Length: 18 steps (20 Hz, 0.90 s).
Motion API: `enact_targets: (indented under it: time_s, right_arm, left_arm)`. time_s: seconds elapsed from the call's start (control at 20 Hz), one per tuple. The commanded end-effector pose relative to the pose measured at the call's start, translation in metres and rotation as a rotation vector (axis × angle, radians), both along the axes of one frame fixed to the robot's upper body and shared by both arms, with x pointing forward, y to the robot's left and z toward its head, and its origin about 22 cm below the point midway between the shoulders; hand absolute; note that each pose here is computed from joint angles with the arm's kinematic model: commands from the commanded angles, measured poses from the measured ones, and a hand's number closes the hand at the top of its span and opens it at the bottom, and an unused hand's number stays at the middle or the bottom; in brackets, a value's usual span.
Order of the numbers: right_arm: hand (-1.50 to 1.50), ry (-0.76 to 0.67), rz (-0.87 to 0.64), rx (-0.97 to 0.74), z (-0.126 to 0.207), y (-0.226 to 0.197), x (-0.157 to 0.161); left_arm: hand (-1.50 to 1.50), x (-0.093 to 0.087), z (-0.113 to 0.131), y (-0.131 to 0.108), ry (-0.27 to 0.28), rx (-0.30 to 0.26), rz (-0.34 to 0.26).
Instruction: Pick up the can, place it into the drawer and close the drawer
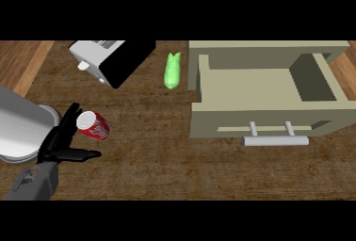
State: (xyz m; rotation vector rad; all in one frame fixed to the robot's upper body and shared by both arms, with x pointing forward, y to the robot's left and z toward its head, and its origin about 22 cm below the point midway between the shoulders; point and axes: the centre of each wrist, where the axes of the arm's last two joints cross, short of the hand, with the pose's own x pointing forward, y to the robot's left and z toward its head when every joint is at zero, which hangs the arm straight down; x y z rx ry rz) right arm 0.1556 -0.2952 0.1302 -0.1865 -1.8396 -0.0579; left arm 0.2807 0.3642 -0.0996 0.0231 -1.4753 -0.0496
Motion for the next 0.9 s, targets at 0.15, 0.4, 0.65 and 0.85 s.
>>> enact_targets:
  time_s: [0.15, 0.4, 0.65, 0.85]
  right_arm:
    - [-1.50, -0.005, -0.006, -0.018, -0.001, 0.017, 0.008]
    - [-1.50, -0.009, 0.015, 0.004, 0.010, 0.005, 0.001]
    - [-1.50, -0.018, 0.003, -0.021, 0.007, -0.002, 0.028]
    - [-1.50, -0.016, 0.010, -0.013, 0.006, 0.002, 0.023]
  left_arm:
    - [-1.50, 0.003, -0.007, 0.005, 0.019, 0.007, 0.024]
    - [-1.50, 0.007, -0.016, -0.017, -0.022, -0.011, -0.019]
    - [-1.50, 0.036, 0.005, -0.026, -0.045, -0.015, -0.074]
    - [-1.50, 0.033, 0.000, -0.031, -0.017, -0.024, -0.147]
